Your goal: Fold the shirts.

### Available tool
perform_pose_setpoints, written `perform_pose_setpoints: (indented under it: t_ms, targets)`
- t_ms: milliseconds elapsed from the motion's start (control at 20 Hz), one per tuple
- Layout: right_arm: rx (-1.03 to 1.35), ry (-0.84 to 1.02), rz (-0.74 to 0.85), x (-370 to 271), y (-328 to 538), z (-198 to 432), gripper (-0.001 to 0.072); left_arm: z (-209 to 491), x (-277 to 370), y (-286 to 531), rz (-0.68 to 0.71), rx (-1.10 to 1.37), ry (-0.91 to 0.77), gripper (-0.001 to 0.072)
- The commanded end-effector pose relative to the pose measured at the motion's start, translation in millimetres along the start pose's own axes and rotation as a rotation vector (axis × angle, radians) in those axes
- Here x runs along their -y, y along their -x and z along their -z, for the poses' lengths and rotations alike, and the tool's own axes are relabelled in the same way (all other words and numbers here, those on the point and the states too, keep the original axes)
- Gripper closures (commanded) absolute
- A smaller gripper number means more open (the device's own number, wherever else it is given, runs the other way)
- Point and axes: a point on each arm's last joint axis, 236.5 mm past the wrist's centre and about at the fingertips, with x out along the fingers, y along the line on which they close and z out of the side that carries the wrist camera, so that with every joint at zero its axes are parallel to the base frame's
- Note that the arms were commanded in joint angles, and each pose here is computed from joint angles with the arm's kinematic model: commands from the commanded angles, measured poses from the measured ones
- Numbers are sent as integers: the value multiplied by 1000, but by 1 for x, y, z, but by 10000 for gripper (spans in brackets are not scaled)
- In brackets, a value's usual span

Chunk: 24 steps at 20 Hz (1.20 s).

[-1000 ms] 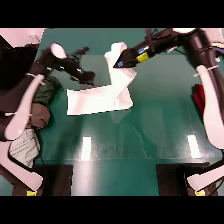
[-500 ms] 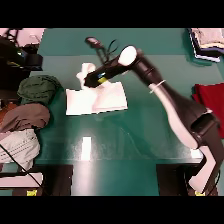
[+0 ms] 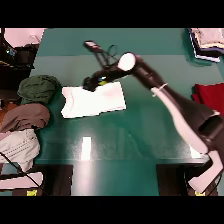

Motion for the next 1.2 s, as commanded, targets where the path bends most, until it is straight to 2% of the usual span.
perform_pose_setpoints:
  t_ms: [0, 50, 100, 150, 250, 300, 400, 600, 800, 950, 1000, 1100, 1150]
  targets:
    - [-140, -168, 110, 75, 52, 63, 259, -1, 10, 1, 45, 6, 6, 683]
    - [-154, -240, 132, 99, 65, 80, 255, -3, 15, 1, 65, 13, 8, 683]
    - [-161, -310, 128, 115, 74, 93, 140, -5, 19, 2, 82, 22, 9, 683]
    - [-149, -396, 106, 129, 82, 103, -8, -7, 23, 2, 100, 28, 11, 683]
    - [-110, -543, 59, 149, 86, 117, -7, -7, 31, 1, 131, 30, 13, 683]
    - [-99, -600, 38, 156, 83, 123, 22, -7, 35, 0, 149, 29, 16, 683]
    - [-94, -677, -6, 163, 70, 131, 35, -7, 38, -2, 162, 32, 20, 683]
    - [-119, -717, -85, 161, 29, 129, 34, -5, 41, -3, 178, 21, 23, 683]
    - [-171, -659, -155, 136, -20, 116, 39, -5, 41, -3, 178, 21, 22, 683]
    - [-209, -606, -179, 114, -50, 114, 204, -4, 41, -3, 178, 19, -3, 683]
    - [-201, -596, -175, 112, -57, 112, 351, -3, 41, -3, 178, 19, -3, 684]
    - [-175, -574, -158, 114, -64, 107, 697, -3, 41, -3, 179, 18, -3, 683]
    - [-170, -554, -158, 113, -64, 106, 695, -3, 41, -3, 179, 17, -4, 683]
